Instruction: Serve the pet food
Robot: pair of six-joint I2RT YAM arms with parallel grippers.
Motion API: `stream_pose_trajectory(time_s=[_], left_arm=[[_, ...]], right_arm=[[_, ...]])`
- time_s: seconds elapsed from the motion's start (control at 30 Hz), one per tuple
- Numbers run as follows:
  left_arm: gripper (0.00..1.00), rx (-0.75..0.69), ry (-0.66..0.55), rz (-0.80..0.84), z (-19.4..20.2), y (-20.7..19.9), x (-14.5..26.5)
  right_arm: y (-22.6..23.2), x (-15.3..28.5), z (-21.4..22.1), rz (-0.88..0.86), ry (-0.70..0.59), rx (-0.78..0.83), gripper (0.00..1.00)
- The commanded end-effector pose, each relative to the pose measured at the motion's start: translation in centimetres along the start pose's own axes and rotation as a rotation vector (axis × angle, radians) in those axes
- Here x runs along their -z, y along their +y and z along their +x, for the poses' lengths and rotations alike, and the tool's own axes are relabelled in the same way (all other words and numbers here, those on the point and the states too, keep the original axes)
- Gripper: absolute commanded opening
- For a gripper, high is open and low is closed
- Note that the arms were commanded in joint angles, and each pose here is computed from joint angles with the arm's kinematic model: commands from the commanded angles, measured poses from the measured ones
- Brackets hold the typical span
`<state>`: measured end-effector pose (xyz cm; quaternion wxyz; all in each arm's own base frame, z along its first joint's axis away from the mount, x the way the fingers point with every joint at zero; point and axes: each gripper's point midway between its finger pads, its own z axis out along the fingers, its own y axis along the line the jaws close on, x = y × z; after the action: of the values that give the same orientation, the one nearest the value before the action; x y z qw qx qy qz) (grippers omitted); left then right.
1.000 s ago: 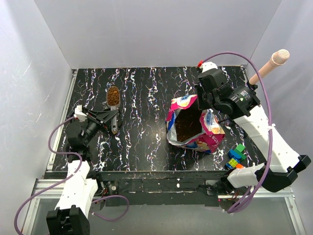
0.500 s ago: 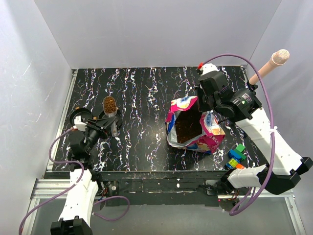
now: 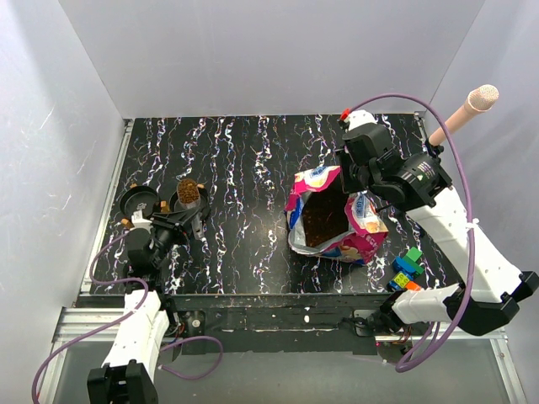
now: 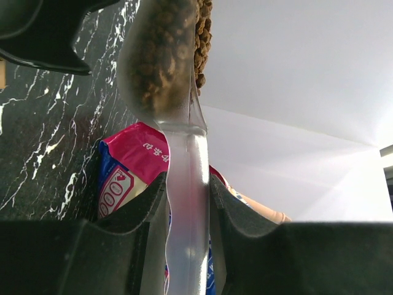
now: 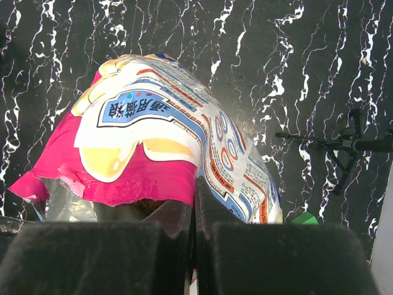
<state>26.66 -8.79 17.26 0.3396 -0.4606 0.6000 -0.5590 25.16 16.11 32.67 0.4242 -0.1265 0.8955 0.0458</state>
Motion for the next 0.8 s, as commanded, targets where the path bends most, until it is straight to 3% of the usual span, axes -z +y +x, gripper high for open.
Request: stream_pose_trajectory(time_s=[0.0, 0.3, 0.77], left_arm=[[0.00, 0.015, -0.042, 0.042, -0.8, -0.4, 0.0], [0.00, 0.091, -0.087, -0.020, -1.4, 2.0, 0.3], [0.00, 0.183, -0.051, -0.213, -1.6, 3.6, -1.6]], right_arm=[[-1.1, 4.3, -5.3, -0.026, -0.269, -0.107, 0.01], [-1.1, 4.2, -5.5, -0.022, -0.272, -0.106, 0.01], [-1.2, 3.9, -5.6, -0.005, -0.273, -0.099, 0.01]])
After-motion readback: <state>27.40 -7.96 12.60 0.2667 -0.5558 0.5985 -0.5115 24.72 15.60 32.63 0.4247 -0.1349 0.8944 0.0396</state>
